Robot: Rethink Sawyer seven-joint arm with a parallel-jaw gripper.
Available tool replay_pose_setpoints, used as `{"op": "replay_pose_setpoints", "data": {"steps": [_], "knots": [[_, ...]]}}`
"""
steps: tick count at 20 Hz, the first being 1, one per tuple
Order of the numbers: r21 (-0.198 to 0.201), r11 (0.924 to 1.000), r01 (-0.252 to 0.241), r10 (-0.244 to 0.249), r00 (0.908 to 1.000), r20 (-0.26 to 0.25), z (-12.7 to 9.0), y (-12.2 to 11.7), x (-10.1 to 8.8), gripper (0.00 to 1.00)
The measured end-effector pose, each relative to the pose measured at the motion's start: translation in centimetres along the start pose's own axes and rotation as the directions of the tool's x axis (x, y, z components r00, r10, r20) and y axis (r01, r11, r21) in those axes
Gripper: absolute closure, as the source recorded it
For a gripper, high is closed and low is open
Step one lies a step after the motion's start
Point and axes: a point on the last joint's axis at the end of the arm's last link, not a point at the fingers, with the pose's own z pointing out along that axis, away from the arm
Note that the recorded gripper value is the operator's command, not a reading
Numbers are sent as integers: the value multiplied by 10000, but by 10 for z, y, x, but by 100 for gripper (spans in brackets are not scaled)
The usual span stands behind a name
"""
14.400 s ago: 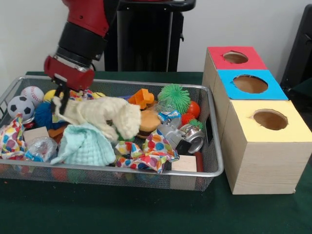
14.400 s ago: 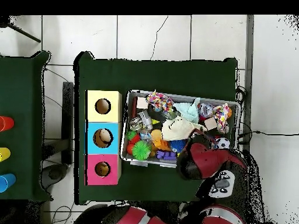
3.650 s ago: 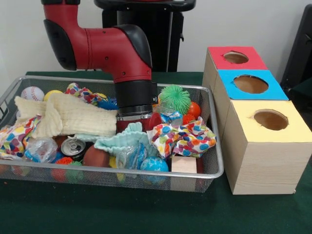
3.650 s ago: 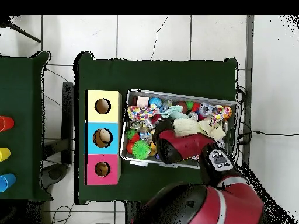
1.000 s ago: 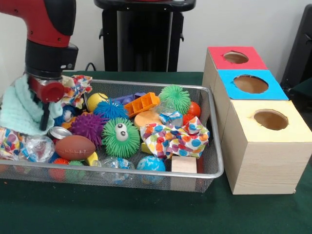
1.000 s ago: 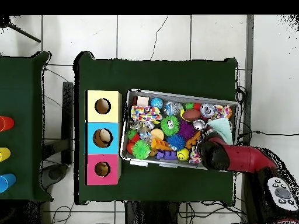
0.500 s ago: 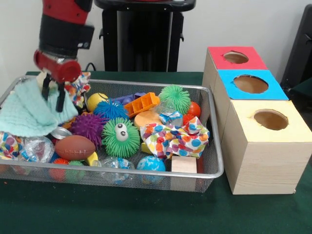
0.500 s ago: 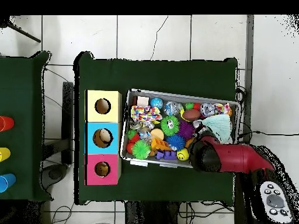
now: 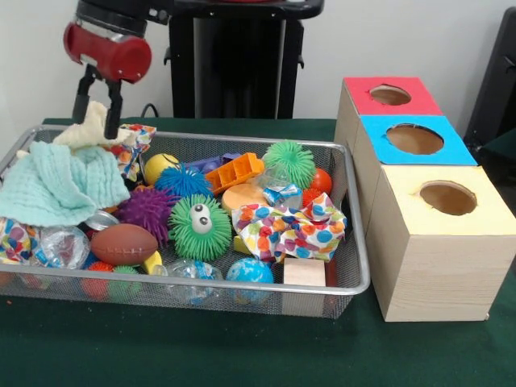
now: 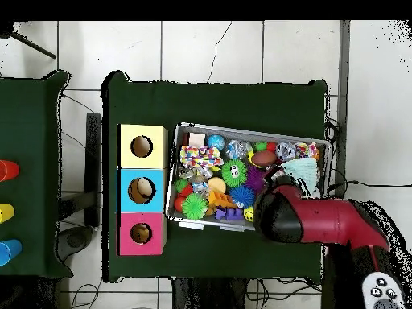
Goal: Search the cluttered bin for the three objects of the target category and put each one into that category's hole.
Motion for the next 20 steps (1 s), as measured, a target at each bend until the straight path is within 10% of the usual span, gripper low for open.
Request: {"op": "replay_pose_setpoints", "data": {"steps": [5, 10, 13, 20], "knots": [[-525, 9848, -1658, 1598, 9818, -1026, 15, -19, -6, 0], [-613, 9480, -3123, 2853, 9192, -2714, 47, -41, 22, 0], [-484, 9501, -3081, 2771, 9052, -3223, 56, -41, 48, 0], [-613, 9793, -1931, 1551, 9091, -3867, 48, 0, 110, 0]]}}
